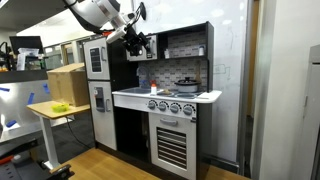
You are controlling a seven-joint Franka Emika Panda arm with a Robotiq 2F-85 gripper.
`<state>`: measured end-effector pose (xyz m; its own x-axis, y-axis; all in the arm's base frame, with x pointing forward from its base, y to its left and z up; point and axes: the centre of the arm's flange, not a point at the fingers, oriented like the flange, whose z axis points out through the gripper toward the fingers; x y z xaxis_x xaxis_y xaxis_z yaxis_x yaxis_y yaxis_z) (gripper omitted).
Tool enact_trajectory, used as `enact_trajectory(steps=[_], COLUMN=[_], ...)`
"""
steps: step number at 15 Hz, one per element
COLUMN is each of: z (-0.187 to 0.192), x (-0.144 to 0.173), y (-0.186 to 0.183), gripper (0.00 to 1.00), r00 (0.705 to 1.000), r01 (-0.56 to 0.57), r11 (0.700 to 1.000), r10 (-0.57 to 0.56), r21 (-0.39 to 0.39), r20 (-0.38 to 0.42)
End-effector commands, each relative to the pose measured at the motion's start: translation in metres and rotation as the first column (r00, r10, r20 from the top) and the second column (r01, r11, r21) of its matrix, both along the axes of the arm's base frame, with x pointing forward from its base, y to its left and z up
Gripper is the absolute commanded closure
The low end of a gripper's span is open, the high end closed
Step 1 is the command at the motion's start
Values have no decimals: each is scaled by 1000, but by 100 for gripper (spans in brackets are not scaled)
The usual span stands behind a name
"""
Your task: Open the microwave door
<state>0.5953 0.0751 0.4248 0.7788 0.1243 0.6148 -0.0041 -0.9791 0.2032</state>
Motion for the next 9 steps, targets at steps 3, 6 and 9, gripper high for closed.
enact_trajectory(steps=[3,6,9], z=[9,17,27], x=[-1,3,11], y=[-9,-20,-26], gripper=[0,0,0], r00=[992,981,968], r01=[-54,-46,-42], r11=[998,999,998], r10=[57,44,28], r21=[-30,6,48], r20=[116,192,248])
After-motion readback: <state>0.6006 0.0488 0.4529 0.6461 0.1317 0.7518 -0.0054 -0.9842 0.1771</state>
